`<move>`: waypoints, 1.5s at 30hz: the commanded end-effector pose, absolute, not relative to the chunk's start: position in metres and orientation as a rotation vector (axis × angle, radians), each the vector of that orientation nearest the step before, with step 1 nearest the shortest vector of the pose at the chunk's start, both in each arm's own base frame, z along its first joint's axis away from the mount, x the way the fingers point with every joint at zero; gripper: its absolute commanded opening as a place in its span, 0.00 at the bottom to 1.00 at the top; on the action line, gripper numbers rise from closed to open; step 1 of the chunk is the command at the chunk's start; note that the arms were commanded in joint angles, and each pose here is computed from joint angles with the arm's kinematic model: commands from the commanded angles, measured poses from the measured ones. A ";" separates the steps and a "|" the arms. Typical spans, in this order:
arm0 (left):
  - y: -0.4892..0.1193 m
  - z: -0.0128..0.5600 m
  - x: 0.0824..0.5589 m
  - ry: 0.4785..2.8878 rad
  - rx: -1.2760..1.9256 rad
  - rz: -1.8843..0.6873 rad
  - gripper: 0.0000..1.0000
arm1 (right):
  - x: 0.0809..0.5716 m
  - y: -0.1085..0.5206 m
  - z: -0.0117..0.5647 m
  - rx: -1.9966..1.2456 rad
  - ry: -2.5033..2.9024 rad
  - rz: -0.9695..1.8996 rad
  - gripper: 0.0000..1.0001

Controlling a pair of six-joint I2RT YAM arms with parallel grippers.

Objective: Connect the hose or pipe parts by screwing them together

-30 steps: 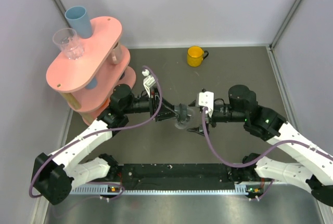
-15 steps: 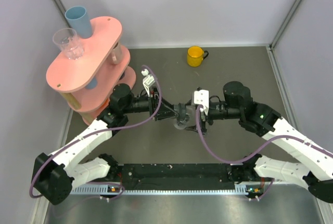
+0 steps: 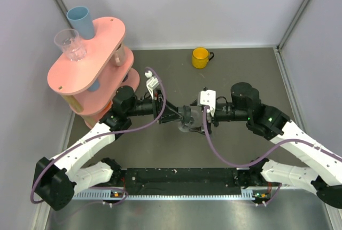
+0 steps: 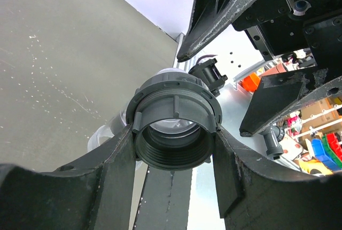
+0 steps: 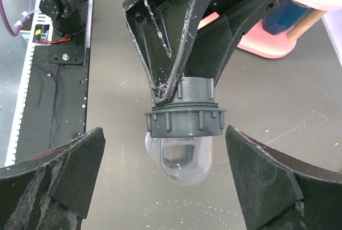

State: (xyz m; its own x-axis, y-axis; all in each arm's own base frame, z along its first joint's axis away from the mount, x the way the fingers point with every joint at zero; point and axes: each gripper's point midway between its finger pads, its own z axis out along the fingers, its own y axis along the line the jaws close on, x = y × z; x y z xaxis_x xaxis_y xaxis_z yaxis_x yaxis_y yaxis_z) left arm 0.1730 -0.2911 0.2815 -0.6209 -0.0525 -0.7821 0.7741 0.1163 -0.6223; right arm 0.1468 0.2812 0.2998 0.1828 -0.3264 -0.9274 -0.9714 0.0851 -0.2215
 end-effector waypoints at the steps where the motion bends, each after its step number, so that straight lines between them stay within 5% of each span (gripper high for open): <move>1: -0.288 0.314 0.171 1.608 0.742 -1.581 0.00 | 0.143 0.289 0.332 -1.432 1.211 0.824 0.93; 30: -0.257 0.347 0.168 1.540 0.722 -1.524 0.00 | 0.141 0.334 0.276 -1.552 1.316 1.032 0.90; 45: -0.248 0.368 0.151 1.502 0.746 -1.547 0.00 | 0.166 0.305 0.344 -1.370 1.219 0.767 0.94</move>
State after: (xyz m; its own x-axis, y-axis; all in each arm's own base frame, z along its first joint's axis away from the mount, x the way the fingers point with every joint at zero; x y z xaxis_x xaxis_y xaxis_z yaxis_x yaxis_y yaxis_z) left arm 0.1614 -0.2527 0.3328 -0.5566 -0.1206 -0.8220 0.8166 0.1030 -0.5680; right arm 0.1625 0.3135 0.2904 0.1464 -0.3255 -0.9341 -0.9833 0.0552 -0.1733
